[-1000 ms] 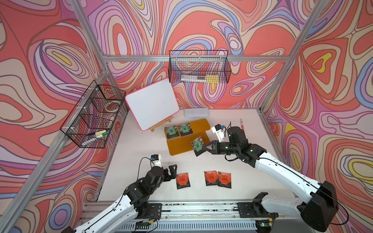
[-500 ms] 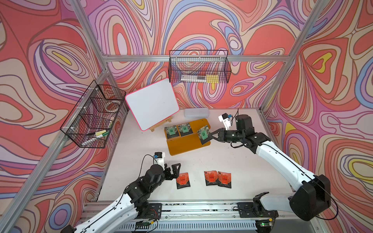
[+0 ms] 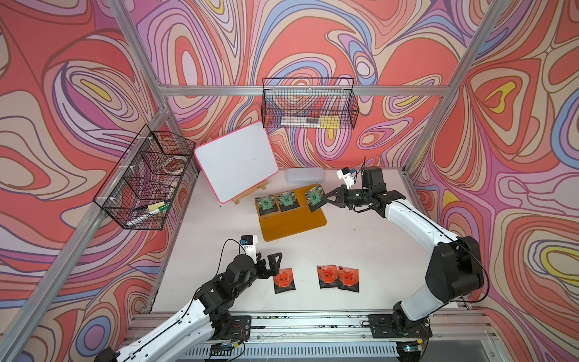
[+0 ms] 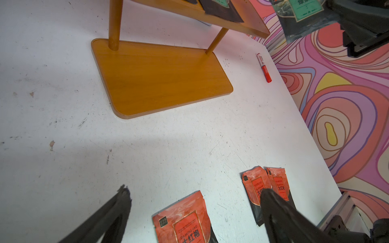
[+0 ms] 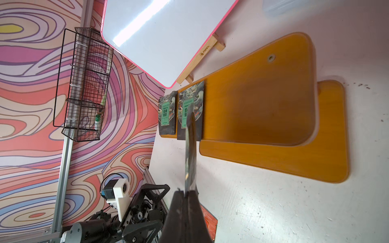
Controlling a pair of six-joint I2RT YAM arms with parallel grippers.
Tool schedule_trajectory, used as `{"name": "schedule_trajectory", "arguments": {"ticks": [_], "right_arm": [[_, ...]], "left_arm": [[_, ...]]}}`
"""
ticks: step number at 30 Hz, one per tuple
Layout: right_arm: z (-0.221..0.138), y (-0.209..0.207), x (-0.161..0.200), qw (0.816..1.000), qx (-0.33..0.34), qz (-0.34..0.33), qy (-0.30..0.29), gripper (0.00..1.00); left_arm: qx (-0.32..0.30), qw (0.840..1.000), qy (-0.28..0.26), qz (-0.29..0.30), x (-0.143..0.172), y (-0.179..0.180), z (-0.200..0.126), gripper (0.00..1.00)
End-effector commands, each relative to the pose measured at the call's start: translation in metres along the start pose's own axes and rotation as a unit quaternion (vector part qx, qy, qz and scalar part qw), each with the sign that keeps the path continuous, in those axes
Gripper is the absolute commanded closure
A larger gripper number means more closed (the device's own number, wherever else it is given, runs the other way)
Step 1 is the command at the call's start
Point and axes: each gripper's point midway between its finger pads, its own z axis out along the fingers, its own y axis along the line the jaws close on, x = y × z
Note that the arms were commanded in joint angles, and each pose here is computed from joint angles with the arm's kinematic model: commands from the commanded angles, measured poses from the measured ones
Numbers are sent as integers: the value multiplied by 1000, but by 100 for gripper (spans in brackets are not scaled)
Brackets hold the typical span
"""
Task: Place the tea bags on the shelf by color
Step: Place the tea bag on the shelf.
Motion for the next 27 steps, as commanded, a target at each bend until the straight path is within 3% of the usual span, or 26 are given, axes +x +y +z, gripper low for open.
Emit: {"name": "schedule_trajectory", "arguments": {"ticks": [1,27], "right_arm": [[4,4,-16,1000,-19,0,-8,100],[44,-24,-44,998,-25,59,13,100]], "left_arm": [[4,1000,-8,2,-3,0,0,1],[-5,1000,-13,-1,0,6,-1,1]]}}
